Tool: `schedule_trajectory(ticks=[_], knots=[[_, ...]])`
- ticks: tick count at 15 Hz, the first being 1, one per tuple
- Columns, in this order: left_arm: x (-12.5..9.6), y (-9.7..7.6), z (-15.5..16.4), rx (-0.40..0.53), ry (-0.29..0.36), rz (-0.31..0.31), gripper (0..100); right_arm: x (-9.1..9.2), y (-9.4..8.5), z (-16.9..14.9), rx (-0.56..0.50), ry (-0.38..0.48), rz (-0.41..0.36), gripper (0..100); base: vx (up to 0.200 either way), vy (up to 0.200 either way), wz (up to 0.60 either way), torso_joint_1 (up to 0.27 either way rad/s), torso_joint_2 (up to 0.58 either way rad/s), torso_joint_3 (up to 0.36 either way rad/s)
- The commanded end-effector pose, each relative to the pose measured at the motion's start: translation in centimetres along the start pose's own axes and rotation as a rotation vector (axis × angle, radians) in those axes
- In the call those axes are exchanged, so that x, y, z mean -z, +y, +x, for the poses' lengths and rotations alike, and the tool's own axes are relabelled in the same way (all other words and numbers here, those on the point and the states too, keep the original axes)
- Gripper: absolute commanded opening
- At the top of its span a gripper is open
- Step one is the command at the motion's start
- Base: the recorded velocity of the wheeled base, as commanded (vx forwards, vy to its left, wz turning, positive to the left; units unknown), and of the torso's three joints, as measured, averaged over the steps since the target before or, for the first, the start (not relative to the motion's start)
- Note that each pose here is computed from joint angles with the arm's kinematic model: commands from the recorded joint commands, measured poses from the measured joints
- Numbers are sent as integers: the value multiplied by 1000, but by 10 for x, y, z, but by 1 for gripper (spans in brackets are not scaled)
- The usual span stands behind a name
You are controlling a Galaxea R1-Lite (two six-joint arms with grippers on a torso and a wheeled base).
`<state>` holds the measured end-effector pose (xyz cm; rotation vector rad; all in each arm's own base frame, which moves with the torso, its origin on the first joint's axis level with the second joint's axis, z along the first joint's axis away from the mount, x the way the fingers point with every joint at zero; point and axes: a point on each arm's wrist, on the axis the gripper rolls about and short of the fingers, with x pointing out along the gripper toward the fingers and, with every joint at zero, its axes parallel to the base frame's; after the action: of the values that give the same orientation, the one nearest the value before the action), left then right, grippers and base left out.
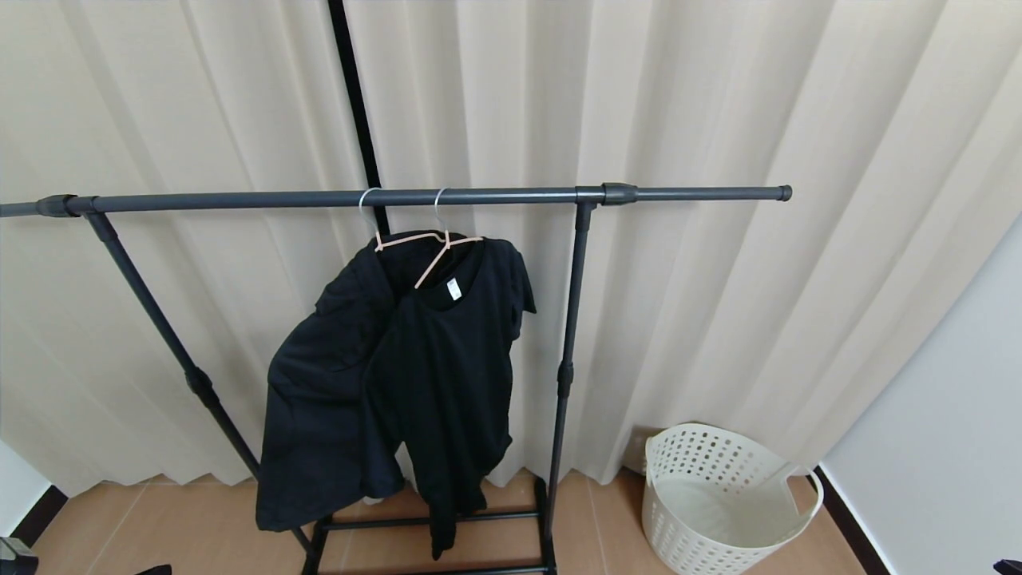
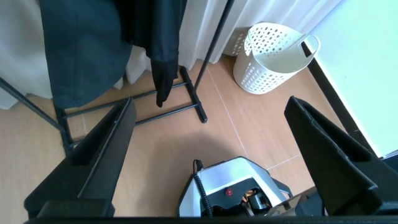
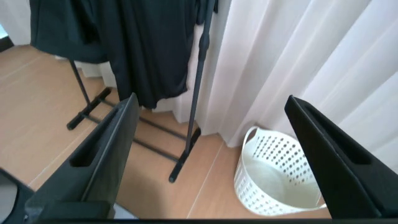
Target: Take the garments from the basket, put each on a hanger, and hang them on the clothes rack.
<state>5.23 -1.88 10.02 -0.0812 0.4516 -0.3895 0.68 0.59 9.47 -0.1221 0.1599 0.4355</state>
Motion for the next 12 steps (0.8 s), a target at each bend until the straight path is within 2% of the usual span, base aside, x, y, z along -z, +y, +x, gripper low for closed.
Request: schedule_trajectory(ticks=[1,3,6,9,11,12], knots=[[2,1,2,-4,22,-2,100,0,0,0,-1,3,1,100,0,0,0,0,0,0],[3,1,2,-6,29,-6,100,6,1,0,-2,65,15,100,0,0,0,0,0,0],[3,3,2,-44,37,-45,100,7,1,1,-6,77,16,100,0,0,0,0,0,0],[16,4,-3,-54,118,-64,100,7,1,0,-5,70,15,100,0,0,0,0,0,0],[20,3,-8,-55,122,-68,100,7,1,0,-5,70,15,100,0,0,0,0,0,0],[26,3,-13,-60,127,-93,100,7,1,0,-5,70,15,100,0,0,0,0,0,0]])
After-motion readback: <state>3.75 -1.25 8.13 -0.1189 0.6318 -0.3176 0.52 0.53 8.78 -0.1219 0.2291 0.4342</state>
